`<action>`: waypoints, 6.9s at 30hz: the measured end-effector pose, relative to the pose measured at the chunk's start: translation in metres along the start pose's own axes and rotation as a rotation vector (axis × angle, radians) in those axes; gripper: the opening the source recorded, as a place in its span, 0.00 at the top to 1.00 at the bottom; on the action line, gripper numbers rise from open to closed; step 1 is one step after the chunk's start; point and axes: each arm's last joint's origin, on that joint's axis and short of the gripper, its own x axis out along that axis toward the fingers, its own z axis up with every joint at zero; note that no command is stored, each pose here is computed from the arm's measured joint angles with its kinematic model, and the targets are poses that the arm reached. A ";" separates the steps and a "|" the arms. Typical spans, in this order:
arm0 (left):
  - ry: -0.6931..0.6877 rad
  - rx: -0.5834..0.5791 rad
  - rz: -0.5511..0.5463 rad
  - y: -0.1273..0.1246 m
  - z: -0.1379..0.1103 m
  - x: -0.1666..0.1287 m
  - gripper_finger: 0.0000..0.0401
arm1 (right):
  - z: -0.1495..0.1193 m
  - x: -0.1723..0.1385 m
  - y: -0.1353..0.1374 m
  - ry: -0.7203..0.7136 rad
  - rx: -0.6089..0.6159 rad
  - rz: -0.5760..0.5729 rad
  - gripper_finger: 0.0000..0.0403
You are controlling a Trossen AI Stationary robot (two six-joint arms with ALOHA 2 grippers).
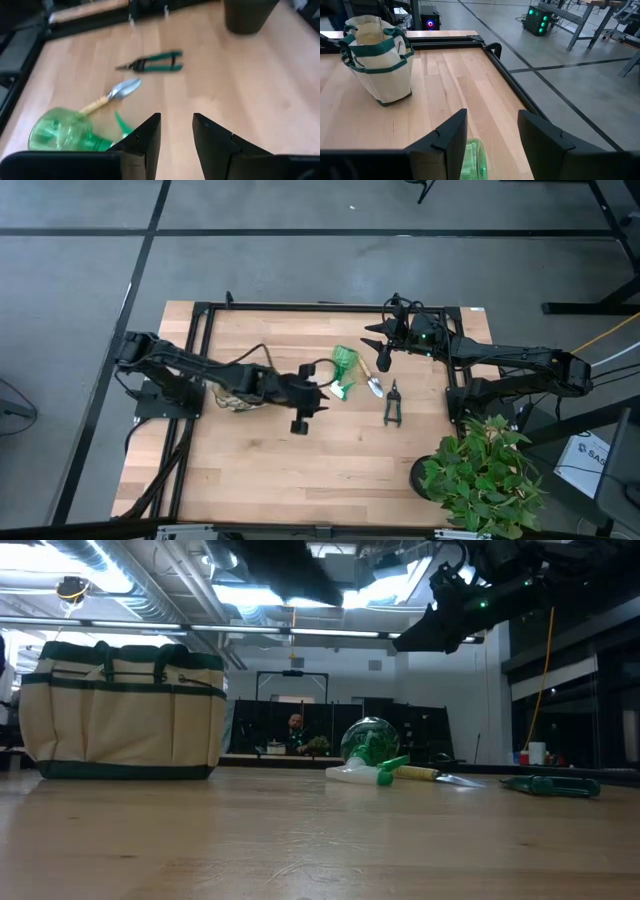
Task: Pick & Place Garden tools in Gardening bag
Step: Put the green spray bottle into the gardening bag
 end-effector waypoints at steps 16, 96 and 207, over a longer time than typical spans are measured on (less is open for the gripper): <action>0.240 0.099 -0.030 0.049 -0.057 0.076 0.73 | 0.000 0.000 0.000 0.001 0.000 0.000 0.56; 0.282 -0.097 0.103 0.050 -0.053 0.059 0.99 | -0.001 0.000 0.000 0.011 0.000 0.002 0.56; 0.236 -1.064 -0.450 0.007 -0.141 -0.202 0.99 | -0.004 0.000 0.001 0.037 0.001 0.005 0.56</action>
